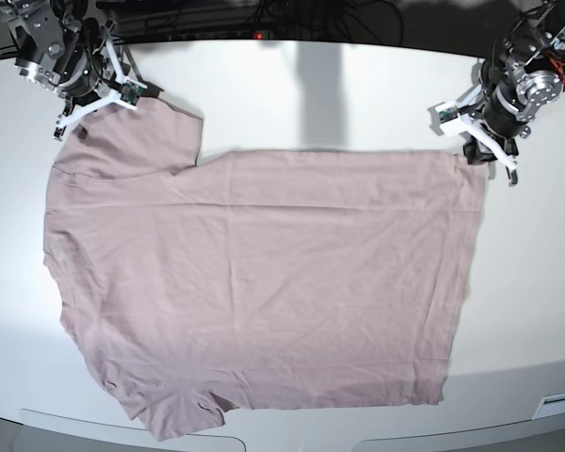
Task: Fold the T-shirt properly
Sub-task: 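Reposition the right gripper and pinch the shirt's shoulder edge, then lift the shoulder edge with both grippers and pull it over the shirt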
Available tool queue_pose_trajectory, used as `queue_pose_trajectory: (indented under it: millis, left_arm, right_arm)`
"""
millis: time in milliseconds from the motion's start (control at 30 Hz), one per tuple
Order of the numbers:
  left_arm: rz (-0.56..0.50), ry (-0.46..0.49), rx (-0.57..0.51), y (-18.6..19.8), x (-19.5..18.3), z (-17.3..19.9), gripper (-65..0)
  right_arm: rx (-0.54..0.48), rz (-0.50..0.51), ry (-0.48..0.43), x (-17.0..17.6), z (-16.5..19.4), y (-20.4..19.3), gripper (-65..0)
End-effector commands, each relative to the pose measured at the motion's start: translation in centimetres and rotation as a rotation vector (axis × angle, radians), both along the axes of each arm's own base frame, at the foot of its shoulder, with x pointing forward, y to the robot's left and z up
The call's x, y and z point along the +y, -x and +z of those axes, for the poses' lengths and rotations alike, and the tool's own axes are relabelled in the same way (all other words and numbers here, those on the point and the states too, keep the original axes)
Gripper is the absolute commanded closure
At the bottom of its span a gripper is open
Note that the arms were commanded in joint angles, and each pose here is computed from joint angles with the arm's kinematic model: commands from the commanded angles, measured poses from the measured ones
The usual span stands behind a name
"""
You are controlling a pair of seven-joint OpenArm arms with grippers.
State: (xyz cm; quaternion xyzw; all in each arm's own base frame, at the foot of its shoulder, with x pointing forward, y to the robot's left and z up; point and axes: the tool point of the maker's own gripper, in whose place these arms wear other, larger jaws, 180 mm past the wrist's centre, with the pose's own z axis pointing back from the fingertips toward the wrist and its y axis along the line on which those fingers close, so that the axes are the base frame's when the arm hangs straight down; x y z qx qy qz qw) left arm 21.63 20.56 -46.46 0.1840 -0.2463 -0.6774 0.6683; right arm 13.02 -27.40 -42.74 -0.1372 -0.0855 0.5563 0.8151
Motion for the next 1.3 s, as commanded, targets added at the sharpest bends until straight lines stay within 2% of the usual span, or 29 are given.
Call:
queue_pose_trajectory:
  millis: [0, 133, 300, 467, 600, 833, 1033, 1133, 1267]
  left_arm:
    - [-0.006, 0.0, 0.058, 1.1, 0.2, -0.6, 0.0]
    - [-0.006, 0.0, 0.057, 1.1, 0.2, -0.6, 0.0]
    - [0.021, -0.048, 0.048, 0.8, 1.1, -0.2, 0.0]
    - [-0.002, -0.041, 0.026, 0.4, 0.9, 0.9, 0.0]
    - [0.007, -0.021, 0.032, 0.4, 0.8, 1.2, 0.0]
    - [0.013, -0.055, 0.03, 0.3, 1.9, 1.4, 0.0]
    - [0.002, -0.041, -0.002, -0.7, 1.4, 2.3, 0.0]
    - [-0.001, -0.033, -0.034, -1.8, 1.0, 3.2, 0.0]
    - [-0.003, -0.032, -0.038, -1.8, 0.8, 3.3, 0.0]
  right_arm:
    - [0.002, 0.003, 0.026, -0.8, 0.4, -0.2, 0.0]
    - [0.06, -0.076, -0.068, 0.5, -0.1, 1.0, 0.0]
    - [0.108, -0.119, -0.044, -0.1, -0.1, 1.9, 0.0]
    - [0.051, -0.131, -0.059, 0.6, 0.7, 0.8, 0.0]
    - [-0.003, -0.092, -0.092, 2.3, 2.1, -0.4, 0.0]
    - [-0.073, -0.049, -0.118, 4.0, 4.4, -1.9, 0.0]
    - [-0.151, -0.11, -0.093, 2.0, 5.9, -3.6, 0.0]
    - [-0.163, -0.159, -0.142, 1.6, 6.8, -4.2, 0.0]
    - [-0.183, -0.181, -0.136, 0.9, 8.0, -4.7, 0.0]
